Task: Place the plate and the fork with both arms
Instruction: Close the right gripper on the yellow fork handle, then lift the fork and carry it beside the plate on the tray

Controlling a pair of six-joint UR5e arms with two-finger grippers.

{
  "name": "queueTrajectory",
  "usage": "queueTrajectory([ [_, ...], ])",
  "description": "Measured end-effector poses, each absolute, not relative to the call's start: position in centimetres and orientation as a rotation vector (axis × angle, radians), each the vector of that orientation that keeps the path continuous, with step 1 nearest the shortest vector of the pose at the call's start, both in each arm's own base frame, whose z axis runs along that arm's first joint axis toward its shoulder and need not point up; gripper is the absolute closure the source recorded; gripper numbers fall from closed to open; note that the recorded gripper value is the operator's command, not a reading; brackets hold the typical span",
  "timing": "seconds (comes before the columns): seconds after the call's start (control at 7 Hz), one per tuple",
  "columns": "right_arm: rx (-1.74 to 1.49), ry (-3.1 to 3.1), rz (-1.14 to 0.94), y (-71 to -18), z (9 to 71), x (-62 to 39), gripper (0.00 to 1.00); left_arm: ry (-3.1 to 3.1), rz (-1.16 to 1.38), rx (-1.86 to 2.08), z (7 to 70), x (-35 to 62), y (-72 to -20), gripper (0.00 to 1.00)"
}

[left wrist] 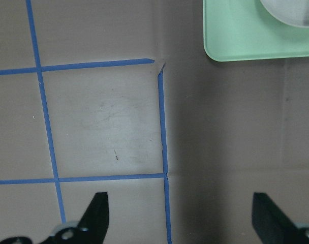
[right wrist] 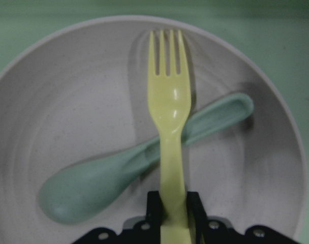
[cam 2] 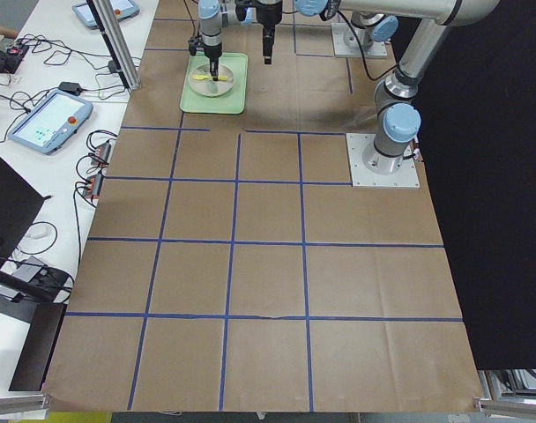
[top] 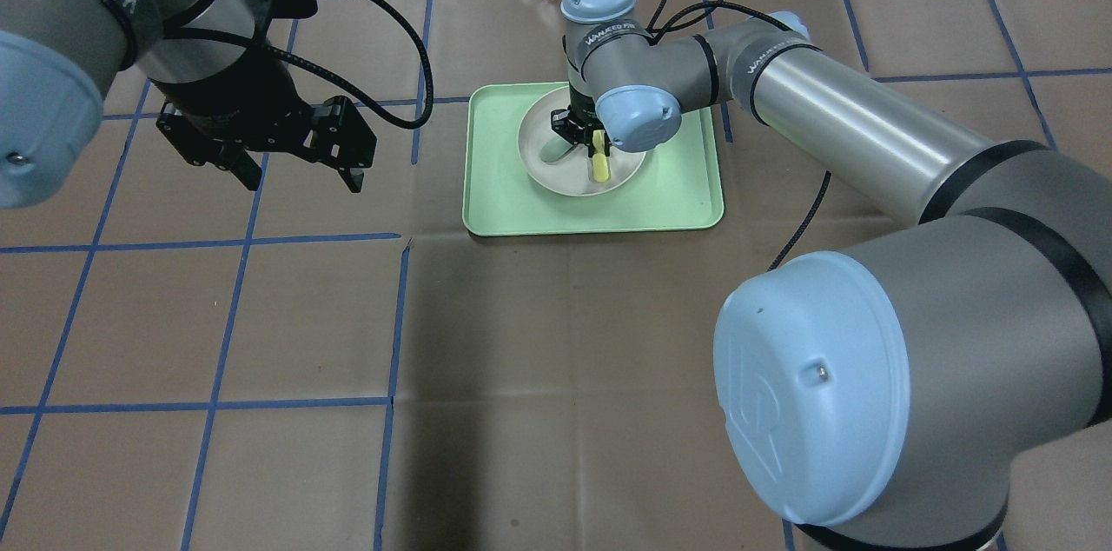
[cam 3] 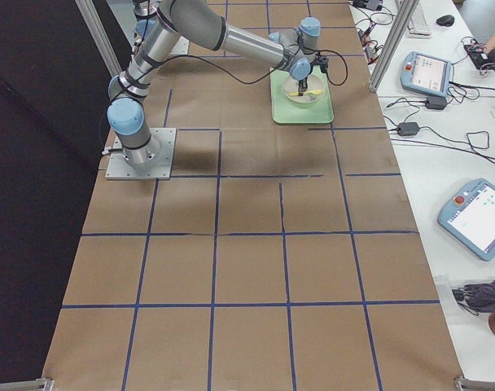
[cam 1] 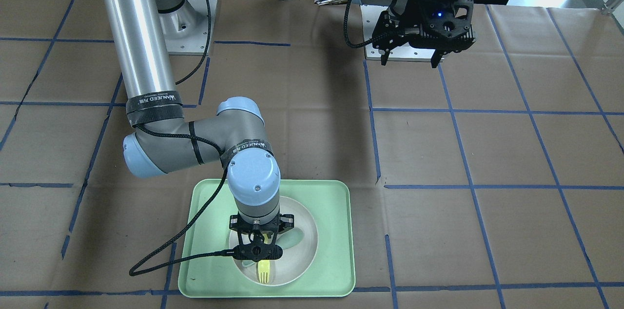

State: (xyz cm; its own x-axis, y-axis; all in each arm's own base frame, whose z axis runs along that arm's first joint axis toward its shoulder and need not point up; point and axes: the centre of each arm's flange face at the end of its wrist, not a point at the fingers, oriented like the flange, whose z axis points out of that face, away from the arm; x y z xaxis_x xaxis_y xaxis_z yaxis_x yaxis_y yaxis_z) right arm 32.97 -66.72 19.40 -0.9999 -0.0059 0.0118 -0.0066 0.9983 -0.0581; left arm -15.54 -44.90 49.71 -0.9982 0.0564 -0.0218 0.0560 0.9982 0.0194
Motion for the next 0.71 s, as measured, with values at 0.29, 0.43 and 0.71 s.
queueTrajectory([
  [0.29,0.012,-3.135,0.129,-67.2,21.0,33.3,1.00,3.118,0.029,0.088,49.7,-15.5,-44.9,0.00],
  [0.43,0.010,-3.138,0.133,-67.3,21.8,33.4,1.00,3.118,0.029,0.088,49.7,-15.5,-44.9,0.00],
  [0.71,-0.010,-3.140,0.105,-66.9,24.2,33.2,1.00,3.118,0.029,0.088,49.7,-15.5,-44.9,0.00],
])
